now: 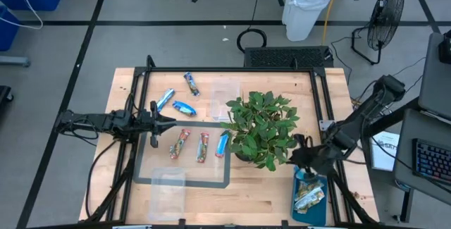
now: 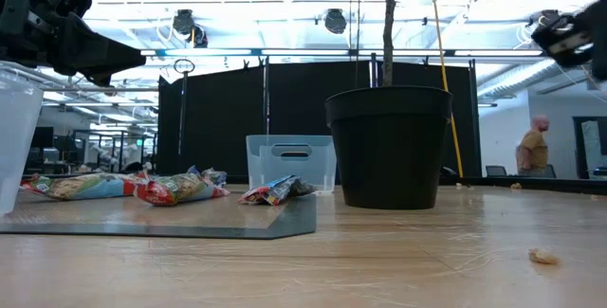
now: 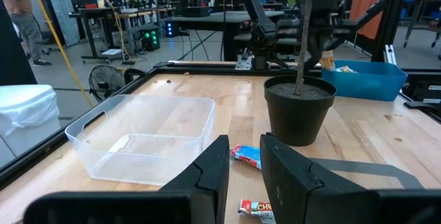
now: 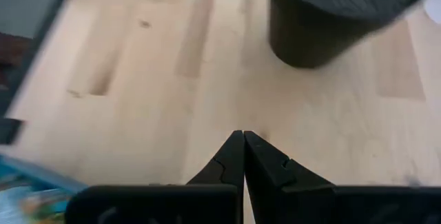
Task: Pick and place Granola Bars by type
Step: Put the green granola bar into the blue bin
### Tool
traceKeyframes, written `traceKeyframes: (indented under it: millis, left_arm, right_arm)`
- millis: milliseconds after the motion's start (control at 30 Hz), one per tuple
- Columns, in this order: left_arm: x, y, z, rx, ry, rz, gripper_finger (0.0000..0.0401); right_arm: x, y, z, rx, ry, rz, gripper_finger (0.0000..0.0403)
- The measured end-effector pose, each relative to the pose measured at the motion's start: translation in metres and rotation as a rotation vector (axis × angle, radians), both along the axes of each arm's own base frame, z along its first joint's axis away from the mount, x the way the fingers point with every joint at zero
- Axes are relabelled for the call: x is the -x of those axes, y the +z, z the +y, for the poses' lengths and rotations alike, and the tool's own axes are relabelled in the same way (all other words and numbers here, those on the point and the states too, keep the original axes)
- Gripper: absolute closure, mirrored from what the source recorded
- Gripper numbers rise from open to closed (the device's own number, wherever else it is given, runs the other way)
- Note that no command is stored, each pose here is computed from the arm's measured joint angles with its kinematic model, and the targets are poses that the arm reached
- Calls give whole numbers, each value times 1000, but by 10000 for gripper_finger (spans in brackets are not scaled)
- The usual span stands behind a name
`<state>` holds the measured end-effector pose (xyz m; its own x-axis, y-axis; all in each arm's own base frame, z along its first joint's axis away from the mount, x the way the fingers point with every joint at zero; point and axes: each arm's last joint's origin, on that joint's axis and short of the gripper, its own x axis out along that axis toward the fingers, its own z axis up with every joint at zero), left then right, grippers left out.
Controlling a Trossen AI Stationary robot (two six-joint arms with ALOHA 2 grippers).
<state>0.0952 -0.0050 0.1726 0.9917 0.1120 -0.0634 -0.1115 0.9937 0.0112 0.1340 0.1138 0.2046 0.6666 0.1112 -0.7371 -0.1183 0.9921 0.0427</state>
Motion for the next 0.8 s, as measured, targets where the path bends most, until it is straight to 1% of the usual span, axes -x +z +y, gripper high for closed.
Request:
traceKeyframes:
  millis: [67, 133, 367, 567, 700, 800]
  left_arm:
    - [0, 0, 0, 0, 0, 0, 313]
    - [0, 0, 0, 0, 0, 0, 313]
    - [0, 0, 0, 0, 0, 0, 313]
    - [0, 0, 0, 0, 0, 0, 313]
    - [0, 0, 0, 0, 0, 0, 313]
    - [0, 0, 0, 0, 0, 1, 313]
  right_arm:
    - [-1, -4, -3, -10, -22, 40, 403]
    - [-1, -6, -3, -59, -8, 97, 403]
    - [5, -2, 1, -321, 54, 268, 403]
    - [11, 5, 2, -476, 98, 347, 403]
    - [15, 10, 6, -611, 146, 428, 403]
    - [15, 14, 11, -683, 166, 451, 403]
